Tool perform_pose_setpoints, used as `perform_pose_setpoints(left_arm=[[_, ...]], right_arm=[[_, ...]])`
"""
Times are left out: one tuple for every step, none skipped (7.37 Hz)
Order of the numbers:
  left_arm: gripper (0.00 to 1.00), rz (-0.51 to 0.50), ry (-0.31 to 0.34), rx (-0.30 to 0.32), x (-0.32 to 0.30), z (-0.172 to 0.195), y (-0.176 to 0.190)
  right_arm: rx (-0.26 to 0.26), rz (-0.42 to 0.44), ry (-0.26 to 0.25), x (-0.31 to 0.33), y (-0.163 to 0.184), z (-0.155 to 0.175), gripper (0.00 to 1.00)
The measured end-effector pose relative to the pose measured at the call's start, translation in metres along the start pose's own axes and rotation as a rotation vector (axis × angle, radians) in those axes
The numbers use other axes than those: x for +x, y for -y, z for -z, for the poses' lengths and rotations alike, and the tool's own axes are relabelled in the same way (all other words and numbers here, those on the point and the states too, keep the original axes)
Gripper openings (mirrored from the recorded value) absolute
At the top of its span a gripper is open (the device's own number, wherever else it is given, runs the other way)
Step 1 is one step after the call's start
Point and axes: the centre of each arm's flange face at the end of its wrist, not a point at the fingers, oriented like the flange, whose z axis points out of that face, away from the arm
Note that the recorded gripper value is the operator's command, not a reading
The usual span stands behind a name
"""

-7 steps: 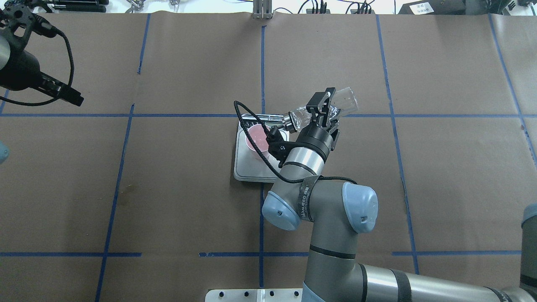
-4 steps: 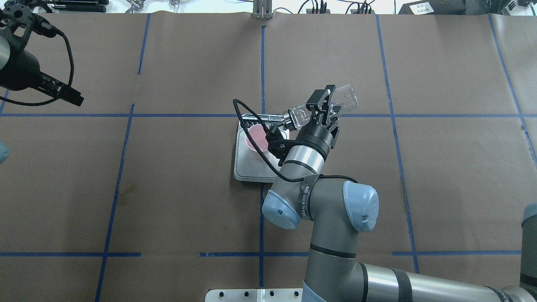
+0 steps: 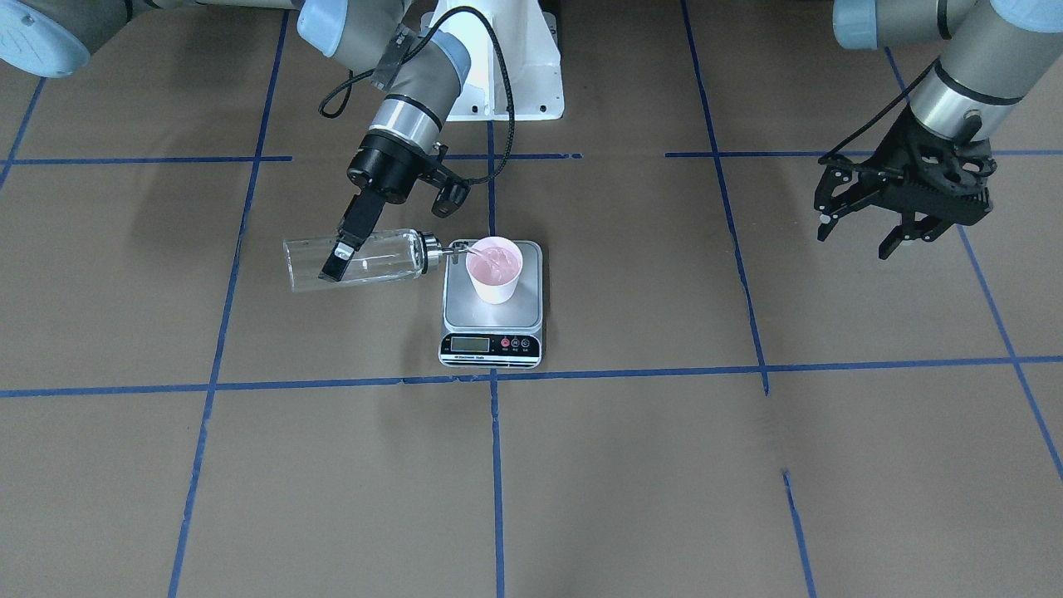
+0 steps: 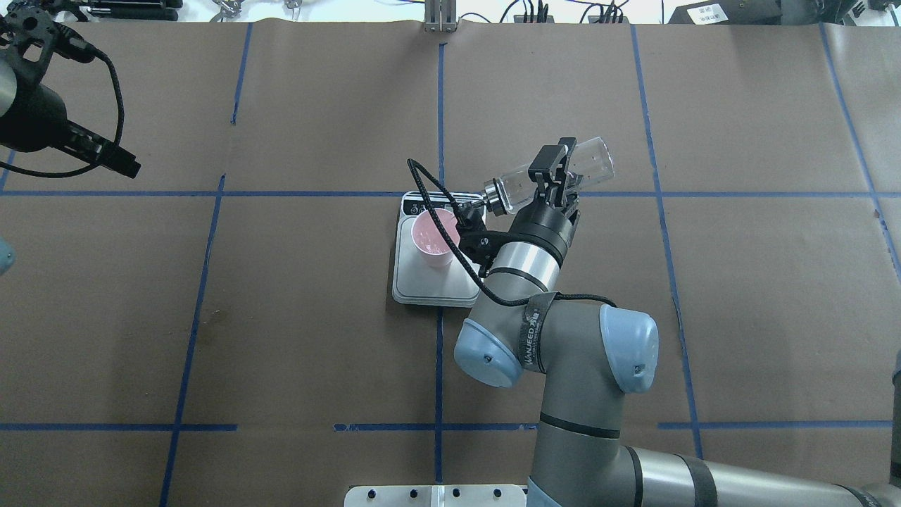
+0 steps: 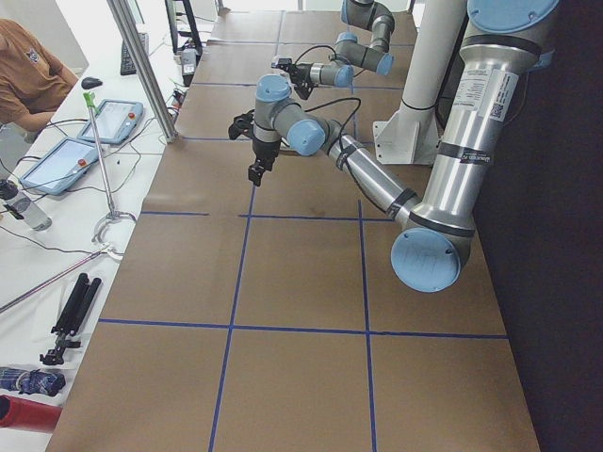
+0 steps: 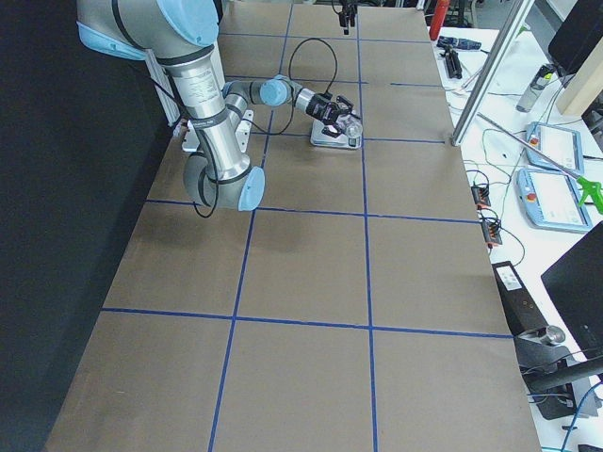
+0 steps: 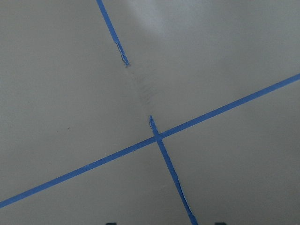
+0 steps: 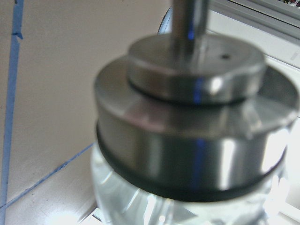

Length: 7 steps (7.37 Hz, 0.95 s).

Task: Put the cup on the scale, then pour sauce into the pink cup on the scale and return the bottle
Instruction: 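Turn the glass bottle upright and move it back toward its spot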

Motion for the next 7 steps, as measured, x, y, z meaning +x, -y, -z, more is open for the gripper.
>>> perform_pose_setpoints(left_arm=[[0.76, 0.000, 0.000, 0.000, 0.000, 0.000, 0.000], [0.76, 0.000, 0.000, 0.001, 0.000, 0.000, 0.000], [0.76, 0.000, 0.000, 0.001, 0.000, 0.000, 0.000], [0.76, 0.000, 0.000, 0.001, 0.000, 0.000, 0.000], [0.76, -0.001, 0.000, 0.001, 0.000, 0.001, 0.000], [0.76, -0.001, 0.000, 0.002, 0.001, 0.001, 0.000], [0.76, -0.001, 0.000, 0.002, 0.001, 0.001, 0.000]], right_arm=[[0.003, -0.050, 0.002, -0.001, -0.002, 0.001, 0.00], [0.006, -0.105, 0.006, -0.002, -0.002, 0.001, 0.00], [0.010, -0.148, 0.012, -0.003, -0.005, 0.002, 0.00], [0.019, -0.191, 0.020, -0.004, -0.008, 0.002, 0.00], [0.036, -0.256, 0.036, -0.006, -0.010, 0.003, 0.00], [0.055, -0.349, 0.060, -0.010, -0.012, 0.003, 0.00], [0.077, -0.453, 0.091, -0.014, -0.012, 0.004, 0.00]])
